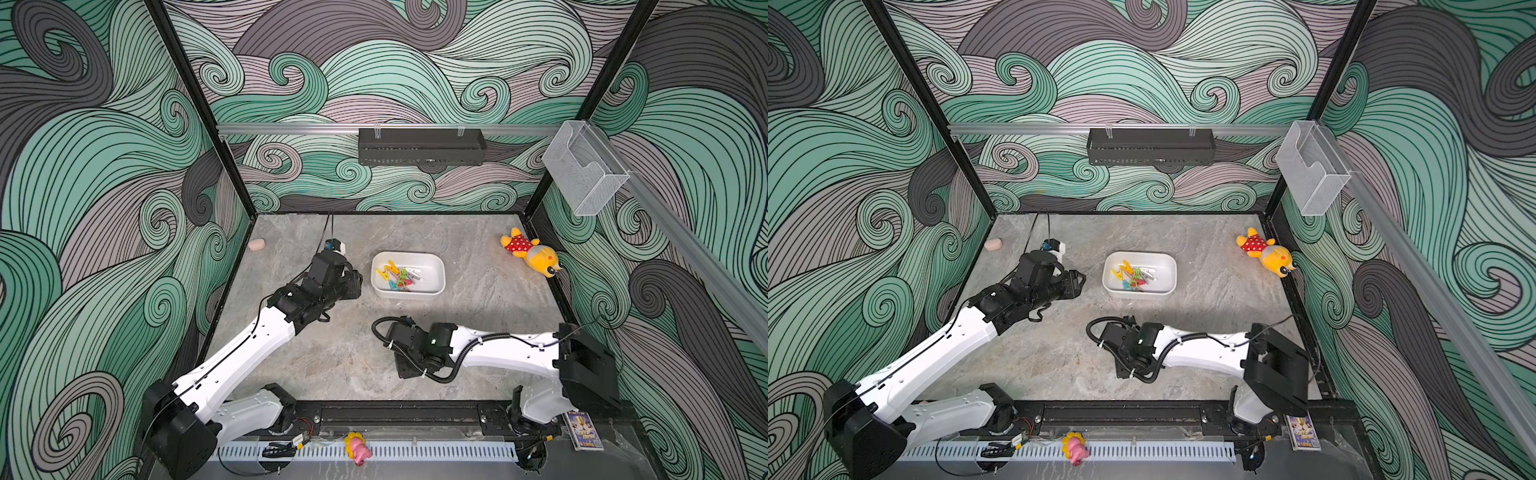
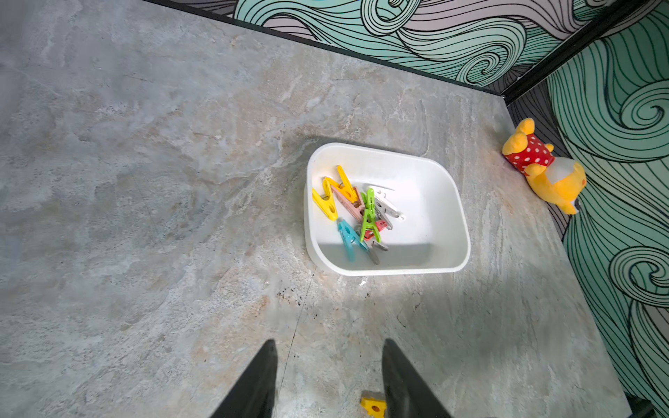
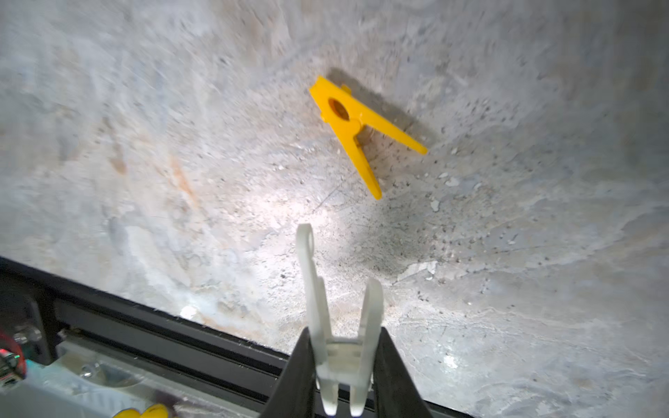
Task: Put the clothespins into the storage box
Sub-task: Pick up the clothespin from the center of the board, then place the clothespin in the storage box.
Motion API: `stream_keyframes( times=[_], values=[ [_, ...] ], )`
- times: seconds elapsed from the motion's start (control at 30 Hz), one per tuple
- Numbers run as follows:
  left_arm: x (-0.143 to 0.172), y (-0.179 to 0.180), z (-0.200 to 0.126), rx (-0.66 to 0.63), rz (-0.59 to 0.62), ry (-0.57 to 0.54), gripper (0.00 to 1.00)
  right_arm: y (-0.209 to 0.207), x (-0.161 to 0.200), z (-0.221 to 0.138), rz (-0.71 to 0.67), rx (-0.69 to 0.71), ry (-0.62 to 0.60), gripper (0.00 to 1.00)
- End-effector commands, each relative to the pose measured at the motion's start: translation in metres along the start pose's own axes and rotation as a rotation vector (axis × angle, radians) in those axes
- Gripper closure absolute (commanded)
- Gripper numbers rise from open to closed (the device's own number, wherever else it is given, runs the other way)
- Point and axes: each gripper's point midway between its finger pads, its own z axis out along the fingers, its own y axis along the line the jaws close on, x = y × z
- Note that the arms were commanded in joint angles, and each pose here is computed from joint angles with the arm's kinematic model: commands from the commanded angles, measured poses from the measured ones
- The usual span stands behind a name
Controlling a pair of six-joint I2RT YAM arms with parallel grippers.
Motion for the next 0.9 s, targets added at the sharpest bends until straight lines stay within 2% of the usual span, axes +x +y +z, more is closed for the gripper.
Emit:
stream_keyframes(
  times=[0.0, 0.2, 0.33, 0.5, 0.63, 0.87],
  values=[
    [-0.007, 0.015, -0.01, -0.075, -0.02, -0.034, 0.51, -0.018, -0.023, -0.021, -0.008, 0.005, -0.07, 0.76],
    [-0.003, 0.033, -0.019, -0.154, -0.022, -0.037, 0.5, -0.034, -0.093, -0.069, -0.021, -0.071, -0.218, 0.76],
    [0.005, 0.034, -0.015, -0.155, -0.005, -0.004, 0.5, -0.045, -0.152, -0.078, -0.052, -0.068, -0.273, 0.76],
    [0.004, 0.03, -0.016, -0.147, -0.022, 0.015, 0.5, -0.055, -0.214, -0.063, 0.011, -0.142, -0.295, 0.76],
    [0.006, 0.027, -0.016, -0.139, -0.042, 0.036, 0.5, -0.075, -0.247, -0.038, 0.064, -0.142, -0.296, 0.77],
    [0.013, 0.027, -0.008, -0.148, -0.047, 0.077, 0.5, -0.091, -0.26, 0.001, 0.054, -0.099, -0.251, 0.77]
  ],
)
